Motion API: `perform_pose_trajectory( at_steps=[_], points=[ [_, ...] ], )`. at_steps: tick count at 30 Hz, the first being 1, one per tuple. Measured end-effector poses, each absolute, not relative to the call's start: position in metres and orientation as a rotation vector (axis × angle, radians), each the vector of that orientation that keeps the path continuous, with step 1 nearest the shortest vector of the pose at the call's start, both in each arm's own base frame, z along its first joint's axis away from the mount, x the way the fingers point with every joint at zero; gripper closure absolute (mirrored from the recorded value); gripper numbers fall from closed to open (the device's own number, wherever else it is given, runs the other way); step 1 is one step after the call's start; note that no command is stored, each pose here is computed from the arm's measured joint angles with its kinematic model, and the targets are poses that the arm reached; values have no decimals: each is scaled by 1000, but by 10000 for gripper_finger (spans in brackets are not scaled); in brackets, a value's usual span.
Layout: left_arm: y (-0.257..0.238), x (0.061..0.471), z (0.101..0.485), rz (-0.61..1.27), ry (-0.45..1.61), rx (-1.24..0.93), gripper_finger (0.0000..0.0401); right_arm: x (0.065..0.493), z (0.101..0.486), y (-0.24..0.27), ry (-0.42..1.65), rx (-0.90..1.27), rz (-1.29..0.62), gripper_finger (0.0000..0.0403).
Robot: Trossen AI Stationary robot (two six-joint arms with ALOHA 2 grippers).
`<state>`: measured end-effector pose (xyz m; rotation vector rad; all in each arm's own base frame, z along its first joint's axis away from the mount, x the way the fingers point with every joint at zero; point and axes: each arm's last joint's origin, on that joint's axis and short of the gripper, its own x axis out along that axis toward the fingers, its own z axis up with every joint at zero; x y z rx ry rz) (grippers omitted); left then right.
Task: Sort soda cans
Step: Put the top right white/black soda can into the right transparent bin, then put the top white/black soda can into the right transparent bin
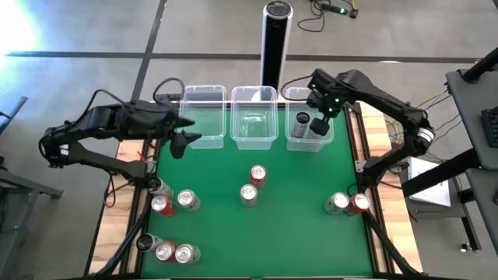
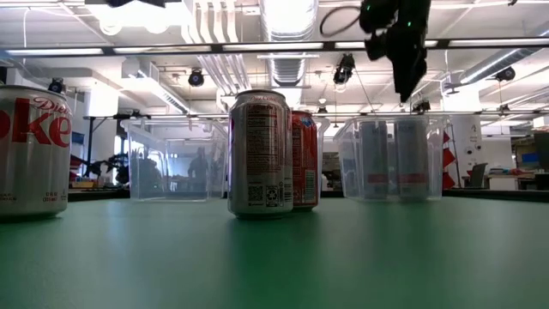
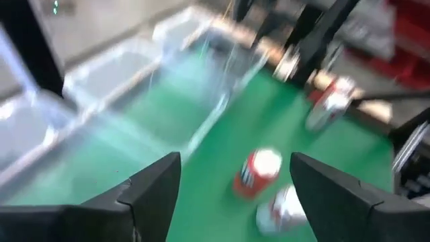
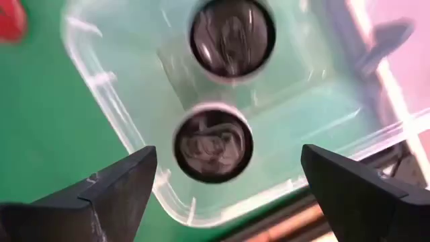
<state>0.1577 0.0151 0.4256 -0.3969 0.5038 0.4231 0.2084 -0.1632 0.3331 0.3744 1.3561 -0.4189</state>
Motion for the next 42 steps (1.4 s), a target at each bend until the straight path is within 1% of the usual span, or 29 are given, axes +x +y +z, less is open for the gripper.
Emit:
perform_pose_trajectory(
  at_steps=[4,7,9,13,16,20,25,29,32,34,38,42],
  points=[
    [14,148,413,462,654,-472,129,206,353,-149,1200,350,-453,38],
    [12,147,407,448,714,-478,133,211,366,-136,1075,314,-491,38],
    [11,148,402,424,738,-487,135,221,373,-123,999,273,-474,38],
    [9,151,387,363,836,-492,142,248,381,-88,868,200,-395,38],
    [6,152,378,270,879,-520,148,276,380,-56,785,167,-293,38],
    [1,147,370,201,913,-526,152,314,372,-11,675,123,-213,38],
    [-12,141,348,86,1010,-486,152,360,360,43,532,73,-131,38],
    [-25,139,331,13,1085,-425,152,384,343,64,600,64,-178,38],
    [-34,138,326,-17,1140,-417,152,398,330,68,674,94,-220,38],
    [-38,132,325,-30,1220,-415,152,408,324,70,705,125,-242,38],
    [-39,114,327,-15,1362,-404,152,426,314,73,747,111,-245,38],
    [-35,103,323,51,1378,-440,145,440,311,76,797,72,-240,38]
  ],
)
